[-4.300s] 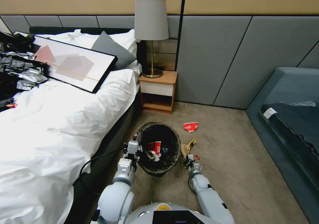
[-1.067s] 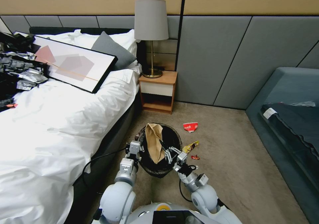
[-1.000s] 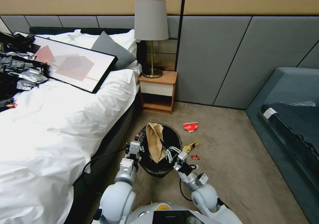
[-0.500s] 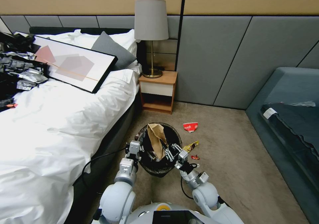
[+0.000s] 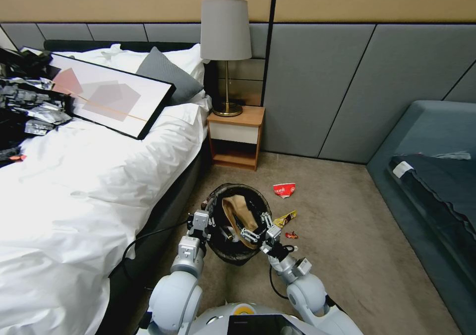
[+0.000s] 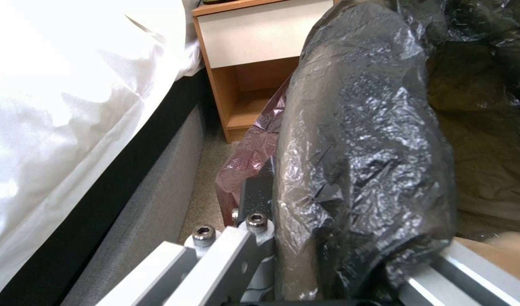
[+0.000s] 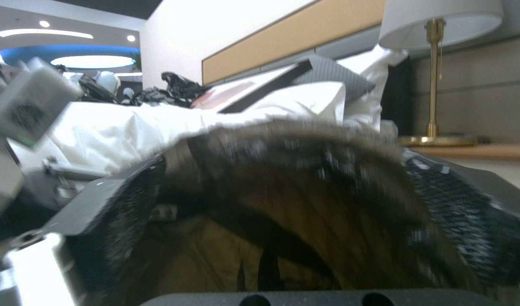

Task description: Pick up the trash bin, then pick up the garbage from the floor and place it into the trash bin.

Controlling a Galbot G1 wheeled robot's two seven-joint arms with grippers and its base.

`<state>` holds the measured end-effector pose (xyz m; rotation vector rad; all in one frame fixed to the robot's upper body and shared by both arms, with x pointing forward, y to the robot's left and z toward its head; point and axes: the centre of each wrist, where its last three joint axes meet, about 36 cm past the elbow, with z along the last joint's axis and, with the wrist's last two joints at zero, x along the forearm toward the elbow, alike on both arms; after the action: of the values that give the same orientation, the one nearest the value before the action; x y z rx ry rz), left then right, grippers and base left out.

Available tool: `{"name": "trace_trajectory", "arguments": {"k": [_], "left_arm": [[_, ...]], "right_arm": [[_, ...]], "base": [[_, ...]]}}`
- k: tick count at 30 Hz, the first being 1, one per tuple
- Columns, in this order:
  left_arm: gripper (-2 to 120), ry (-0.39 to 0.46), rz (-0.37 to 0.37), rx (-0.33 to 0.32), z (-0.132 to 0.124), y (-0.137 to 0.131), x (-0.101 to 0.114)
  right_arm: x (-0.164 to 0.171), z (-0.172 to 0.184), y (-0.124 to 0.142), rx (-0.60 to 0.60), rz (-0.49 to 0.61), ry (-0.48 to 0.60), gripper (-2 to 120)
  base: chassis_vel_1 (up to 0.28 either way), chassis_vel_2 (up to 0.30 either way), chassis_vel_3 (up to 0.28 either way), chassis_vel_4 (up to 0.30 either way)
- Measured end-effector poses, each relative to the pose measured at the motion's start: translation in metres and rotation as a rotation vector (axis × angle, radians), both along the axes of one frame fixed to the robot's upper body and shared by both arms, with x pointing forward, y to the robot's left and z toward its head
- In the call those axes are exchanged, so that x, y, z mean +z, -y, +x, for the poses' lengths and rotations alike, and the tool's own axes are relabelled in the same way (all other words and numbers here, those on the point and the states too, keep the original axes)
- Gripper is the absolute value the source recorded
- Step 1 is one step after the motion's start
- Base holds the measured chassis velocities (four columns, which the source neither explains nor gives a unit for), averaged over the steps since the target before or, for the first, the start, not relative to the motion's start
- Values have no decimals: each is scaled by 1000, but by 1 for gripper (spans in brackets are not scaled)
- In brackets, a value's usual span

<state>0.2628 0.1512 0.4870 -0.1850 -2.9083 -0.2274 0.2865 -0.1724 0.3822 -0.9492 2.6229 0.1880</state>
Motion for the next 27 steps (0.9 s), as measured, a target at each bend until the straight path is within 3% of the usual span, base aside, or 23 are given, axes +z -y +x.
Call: {"name": "trace_trajectory", "arguments": {"k": [9, 19, 23, 24, 27], "left_arm": [[1, -5, 0, -3, 0, 1, -1], [1, -5, 2, -2, 0, 0, -1], [1, -4, 3, 5, 0, -2, 0], [1, -4, 3, 5, 0, -2, 0], [1, -9, -3, 19, 1, -2, -2]], "right_arm": [[40, -10, 8, -41, 4, 102, 114], [61, -15, 16, -119, 7, 162, 108], [80, -32, 25, -420, -61, 133, 100], [80, -32, 25, -420, -61, 133, 100], [81, -49, 24, -621, -87, 80, 100]], "base": [[0, 0, 0, 0], [0, 0, 0, 0], [0, 0, 0, 0], [0, 0, 0, 0], [0, 0, 0, 0]]}}
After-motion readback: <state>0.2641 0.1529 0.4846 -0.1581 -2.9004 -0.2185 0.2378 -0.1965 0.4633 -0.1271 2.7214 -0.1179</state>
